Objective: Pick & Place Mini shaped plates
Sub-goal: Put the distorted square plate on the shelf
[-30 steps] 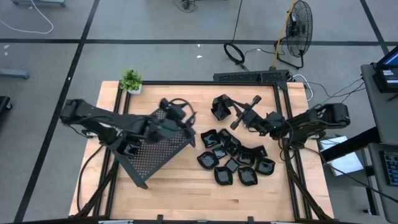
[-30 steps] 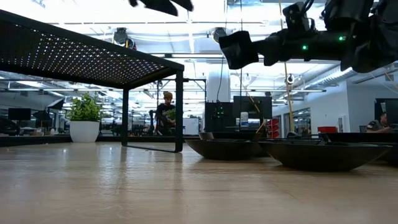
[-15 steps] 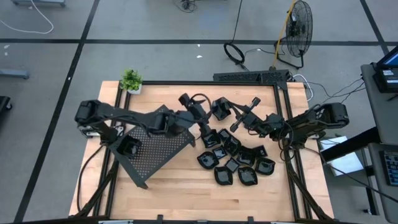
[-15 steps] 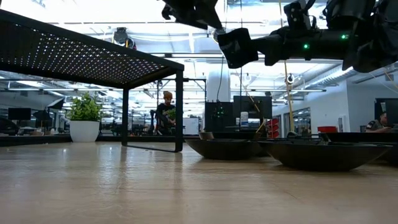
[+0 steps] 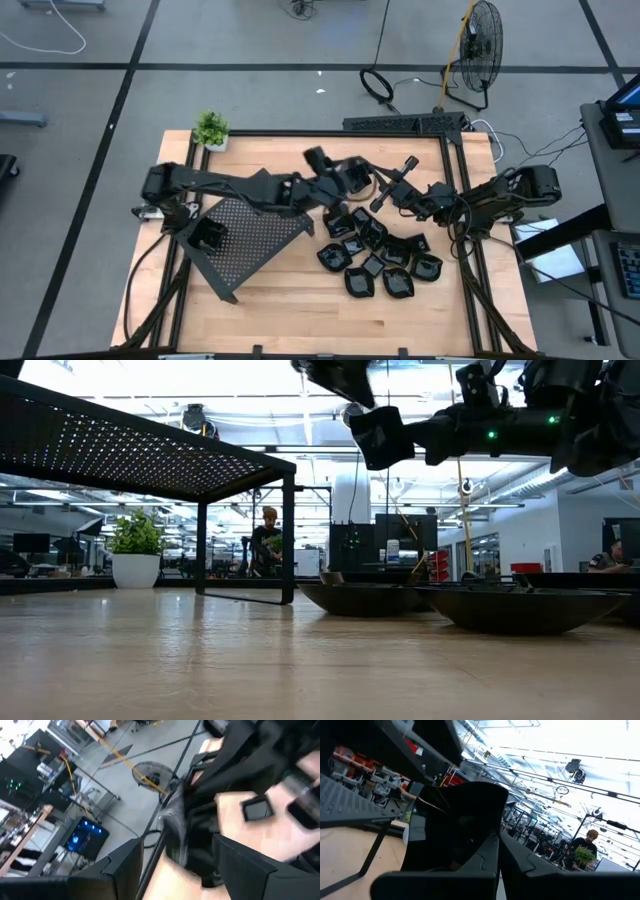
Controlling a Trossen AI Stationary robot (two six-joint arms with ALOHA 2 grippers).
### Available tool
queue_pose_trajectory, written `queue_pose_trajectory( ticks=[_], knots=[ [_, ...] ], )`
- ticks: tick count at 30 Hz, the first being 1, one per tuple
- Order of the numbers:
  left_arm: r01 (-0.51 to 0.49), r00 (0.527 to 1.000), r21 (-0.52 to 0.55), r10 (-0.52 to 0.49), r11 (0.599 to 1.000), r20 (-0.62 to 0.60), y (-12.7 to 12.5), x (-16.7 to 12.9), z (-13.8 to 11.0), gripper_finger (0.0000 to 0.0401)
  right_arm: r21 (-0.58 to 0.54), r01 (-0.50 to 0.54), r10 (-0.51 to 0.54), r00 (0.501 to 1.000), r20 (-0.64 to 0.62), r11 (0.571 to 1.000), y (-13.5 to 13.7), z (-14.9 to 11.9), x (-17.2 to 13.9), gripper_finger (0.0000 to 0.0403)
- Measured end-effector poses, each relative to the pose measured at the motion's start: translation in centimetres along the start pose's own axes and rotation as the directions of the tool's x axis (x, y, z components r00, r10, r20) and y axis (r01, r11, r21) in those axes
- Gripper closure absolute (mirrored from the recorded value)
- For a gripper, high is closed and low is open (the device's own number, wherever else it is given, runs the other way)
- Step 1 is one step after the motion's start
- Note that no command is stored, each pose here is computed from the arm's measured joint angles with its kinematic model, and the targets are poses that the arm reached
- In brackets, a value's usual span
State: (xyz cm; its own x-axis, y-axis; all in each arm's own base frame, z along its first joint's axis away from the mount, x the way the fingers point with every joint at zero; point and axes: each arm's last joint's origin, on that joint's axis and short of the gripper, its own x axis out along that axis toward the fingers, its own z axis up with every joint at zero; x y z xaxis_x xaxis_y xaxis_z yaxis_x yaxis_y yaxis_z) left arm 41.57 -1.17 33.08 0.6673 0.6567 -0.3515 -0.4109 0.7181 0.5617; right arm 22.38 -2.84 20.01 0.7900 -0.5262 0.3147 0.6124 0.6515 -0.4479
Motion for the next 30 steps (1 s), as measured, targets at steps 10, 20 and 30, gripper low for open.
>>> queue_pose_trajectory(
  ticks=[10,20,30],
  knots=[
    [-0.068,0.996,0.080,0.072,0.994,-0.049,-1.7,1.8,-0.7,0.0162,-0.006,-0.007,0.007,1.000,-0.008,1.000,0.1,-0.1,0.0,0.0403],
    [-0.068,0.997,0.043,0.070,0.997,-0.043,-0.9,2.6,-0.7,0.0162,-0.003,-0.030,0.030,0.999,0.012,1.000,0.2,0.0,0.1,0.0403],
    [-0.078,0.995,0.048,0.080,0.996,-0.053,-0.4,3.0,-0.9,0.0242,-0.007,-0.031,0.031,1.000,0.006,1.000,0.2,0.0,0.1,0.0403]
  ],
)
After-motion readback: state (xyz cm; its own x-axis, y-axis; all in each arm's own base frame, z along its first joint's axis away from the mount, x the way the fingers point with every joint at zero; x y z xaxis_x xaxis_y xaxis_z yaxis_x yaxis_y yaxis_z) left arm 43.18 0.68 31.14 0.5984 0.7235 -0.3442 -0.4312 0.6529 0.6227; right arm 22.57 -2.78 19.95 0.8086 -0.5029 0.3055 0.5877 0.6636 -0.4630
